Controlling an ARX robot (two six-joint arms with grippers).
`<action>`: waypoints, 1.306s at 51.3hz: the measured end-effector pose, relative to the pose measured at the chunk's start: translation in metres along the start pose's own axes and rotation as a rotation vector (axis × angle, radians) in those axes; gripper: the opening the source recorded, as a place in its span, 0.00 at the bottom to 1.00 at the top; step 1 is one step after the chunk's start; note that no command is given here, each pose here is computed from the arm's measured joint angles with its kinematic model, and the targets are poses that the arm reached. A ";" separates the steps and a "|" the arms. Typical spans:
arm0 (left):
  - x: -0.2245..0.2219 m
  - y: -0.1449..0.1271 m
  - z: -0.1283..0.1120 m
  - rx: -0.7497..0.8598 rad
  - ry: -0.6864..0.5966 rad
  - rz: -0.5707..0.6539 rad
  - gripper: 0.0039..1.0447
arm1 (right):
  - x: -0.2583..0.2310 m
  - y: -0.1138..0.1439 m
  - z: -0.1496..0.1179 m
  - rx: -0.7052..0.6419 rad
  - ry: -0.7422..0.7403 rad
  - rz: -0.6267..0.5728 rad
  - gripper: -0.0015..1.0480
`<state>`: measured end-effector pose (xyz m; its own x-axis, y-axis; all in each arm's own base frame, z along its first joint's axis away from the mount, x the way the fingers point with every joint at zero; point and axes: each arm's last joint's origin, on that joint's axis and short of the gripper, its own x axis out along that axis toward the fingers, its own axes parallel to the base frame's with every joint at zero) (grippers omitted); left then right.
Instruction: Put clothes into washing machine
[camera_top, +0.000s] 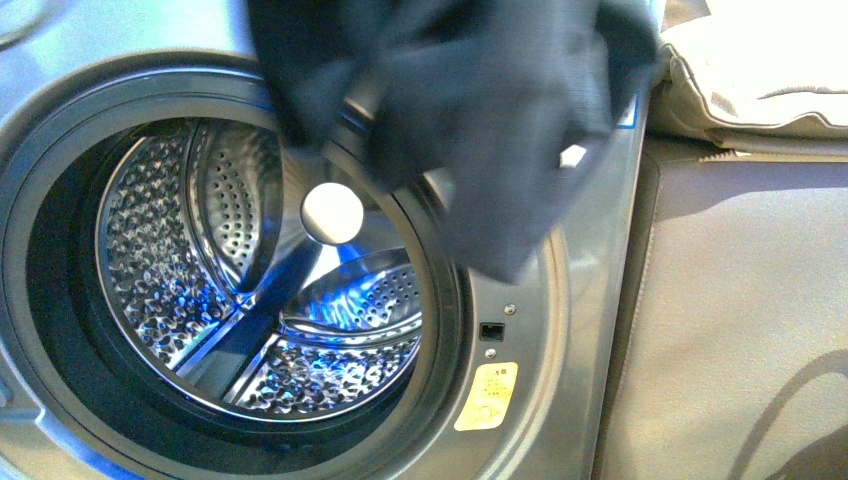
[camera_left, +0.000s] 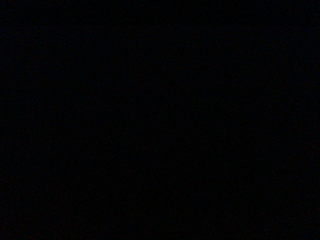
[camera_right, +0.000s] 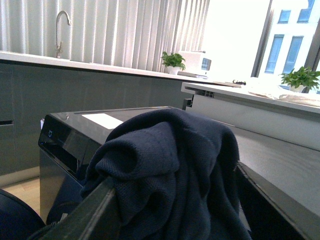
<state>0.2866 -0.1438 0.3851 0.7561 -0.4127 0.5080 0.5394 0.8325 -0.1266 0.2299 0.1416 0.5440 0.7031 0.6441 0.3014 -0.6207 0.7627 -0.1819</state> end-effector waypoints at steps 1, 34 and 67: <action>-0.002 0.003 0.001 0.005 -0.001 -0.005 0.15 | 0.000 0.000 0.000 0.000 0.000 0.000 0.66; -0.095 0.092 -0.008 0.135 0.054 0.034 0.15 | 0.000 0.000 0.000 0.000 0.000 0.002 0.93; -0.174 0.109 -0.102 0.035 0.294 0.142 0.15 | -0.088 -0.007 -0.063 0.059 0.282 -0.690 0.51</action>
<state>0.2518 -0.0188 0.1963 0.9001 -0.3767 0.2187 0.4120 0.8993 -0.1466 0.1941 0.0833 0.4603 0.9969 0.0172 0.0761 -0.0184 0.9997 0.0149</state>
